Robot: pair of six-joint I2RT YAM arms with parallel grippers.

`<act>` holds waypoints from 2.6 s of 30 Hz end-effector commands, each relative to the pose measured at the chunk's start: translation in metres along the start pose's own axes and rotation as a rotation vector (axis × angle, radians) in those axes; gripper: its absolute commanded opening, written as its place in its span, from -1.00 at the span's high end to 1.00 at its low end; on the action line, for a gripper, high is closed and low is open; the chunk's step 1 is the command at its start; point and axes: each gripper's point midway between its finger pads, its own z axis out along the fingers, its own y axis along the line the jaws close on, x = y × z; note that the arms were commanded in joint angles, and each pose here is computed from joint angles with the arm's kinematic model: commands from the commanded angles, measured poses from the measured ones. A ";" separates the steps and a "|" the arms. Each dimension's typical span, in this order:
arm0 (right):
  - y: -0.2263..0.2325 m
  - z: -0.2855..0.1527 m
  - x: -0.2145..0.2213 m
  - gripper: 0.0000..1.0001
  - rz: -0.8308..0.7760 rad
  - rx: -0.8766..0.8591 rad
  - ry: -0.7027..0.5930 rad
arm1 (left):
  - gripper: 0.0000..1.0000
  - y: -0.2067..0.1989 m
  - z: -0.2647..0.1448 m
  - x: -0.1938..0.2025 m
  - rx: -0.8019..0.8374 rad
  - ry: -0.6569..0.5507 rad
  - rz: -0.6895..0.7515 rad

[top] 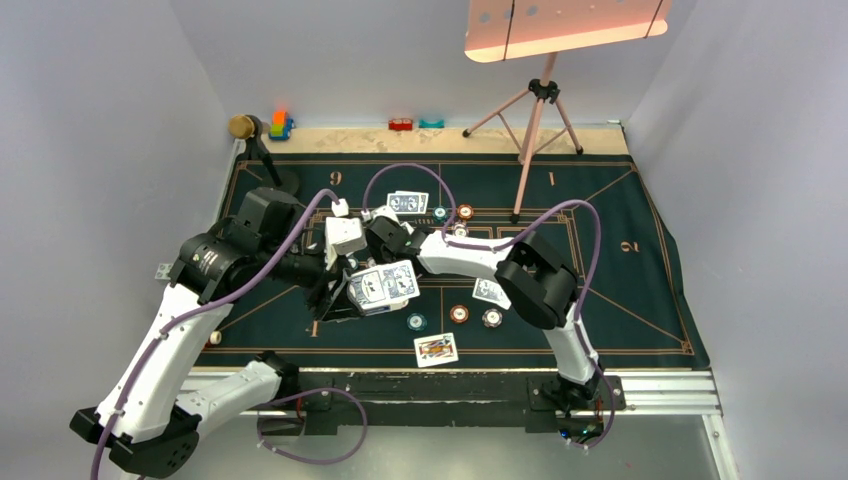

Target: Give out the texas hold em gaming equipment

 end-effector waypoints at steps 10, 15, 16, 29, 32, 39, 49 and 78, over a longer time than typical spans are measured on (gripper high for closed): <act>-0.058 0.020 -0.020 -0.01 0.028 0.145 -0.046 | 1.00 -0.001 -0.006 -0.015 -0.016 -0.051 0.050; -0.051 0.003 -0.035 -0.02 0.051 0.083 -0.069 | 1.00 -0.001 -0.007 -0.015 -0.014 -0.051 0.050; -0.050 -0.005 -0.041 -0.02 0.060 0.070 -0.085 | 1.00 -0.001 -0.006 -0.015 -0.014 -0.050 0.050; -0.068 -0.152 -0.135 -0.23 0.199 -0.097 -0.302 | 1.00 -0.001 -0.006 -0.015 -0.011 -0.049 0.048; -0.080 -0.185 -0.141 -0.37 0.268 -0.169 -0.335 | 1.00 0.000 -0.005 -0.012 -0.014 -0.044 0.053; -0.086 -0.247 -0.122 -0.72 0.408 -0.481 -0.374 | 1.00 0.009 0.001 -0.006 -0.030 -0.034 0.055; -0.046 -0.308 -0.100 -0.85 0.435 -0.895 -0.386 | 1.00 0.021 0.010 -0.010 -0.049 -0.047 0.050; -0.004 -0.294 -0.058 -0.50 0.573 -1.062 -0.251 | 1.00 0.019 0.017 -0.027 0.003 -0.112 -0.006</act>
